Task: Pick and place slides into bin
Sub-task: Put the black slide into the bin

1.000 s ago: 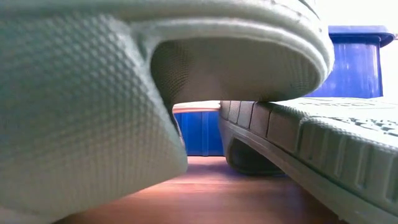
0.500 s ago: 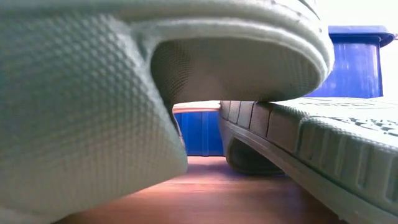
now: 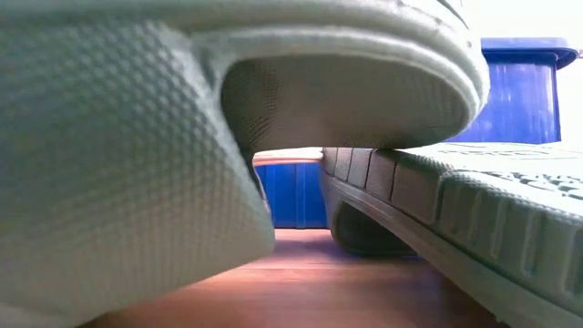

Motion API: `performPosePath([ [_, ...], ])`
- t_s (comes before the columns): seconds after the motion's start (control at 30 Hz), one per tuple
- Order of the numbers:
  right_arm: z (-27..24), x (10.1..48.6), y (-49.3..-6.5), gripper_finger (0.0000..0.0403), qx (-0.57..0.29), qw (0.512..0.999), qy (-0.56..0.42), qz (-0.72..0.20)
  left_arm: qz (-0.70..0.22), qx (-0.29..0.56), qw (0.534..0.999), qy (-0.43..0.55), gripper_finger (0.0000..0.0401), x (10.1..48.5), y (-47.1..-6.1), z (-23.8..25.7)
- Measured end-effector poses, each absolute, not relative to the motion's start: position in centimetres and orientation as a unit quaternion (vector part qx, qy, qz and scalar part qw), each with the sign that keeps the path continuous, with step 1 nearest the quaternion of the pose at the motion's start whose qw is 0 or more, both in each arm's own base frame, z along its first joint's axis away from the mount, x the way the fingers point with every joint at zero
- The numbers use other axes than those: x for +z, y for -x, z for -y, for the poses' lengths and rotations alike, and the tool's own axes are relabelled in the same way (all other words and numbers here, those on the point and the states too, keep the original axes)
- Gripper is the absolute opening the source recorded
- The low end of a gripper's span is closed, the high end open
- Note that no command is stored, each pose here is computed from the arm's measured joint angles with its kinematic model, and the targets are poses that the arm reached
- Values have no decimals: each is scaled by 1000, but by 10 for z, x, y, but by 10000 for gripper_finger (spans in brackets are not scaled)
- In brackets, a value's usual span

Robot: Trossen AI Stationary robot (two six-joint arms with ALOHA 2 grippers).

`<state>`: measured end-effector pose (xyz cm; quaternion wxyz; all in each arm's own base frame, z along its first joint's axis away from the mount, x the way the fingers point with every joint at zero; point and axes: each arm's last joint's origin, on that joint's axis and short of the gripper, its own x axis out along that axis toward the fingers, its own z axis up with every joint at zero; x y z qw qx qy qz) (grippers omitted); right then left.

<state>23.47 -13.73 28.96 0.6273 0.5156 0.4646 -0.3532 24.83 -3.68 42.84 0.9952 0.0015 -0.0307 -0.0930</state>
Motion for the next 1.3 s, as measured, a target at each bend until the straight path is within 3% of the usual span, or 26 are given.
performPosePath([
  [0.5, 136, 273, -263, 38, -324, 648, -508, -466, 26, -93, 995, -1, 0, 427, -248, 37],
  [1.3, 144, 252, -273, 37, -378, 628, -479, -484, 17, -93, 995, -1, 0, 425, -249, 37],
])
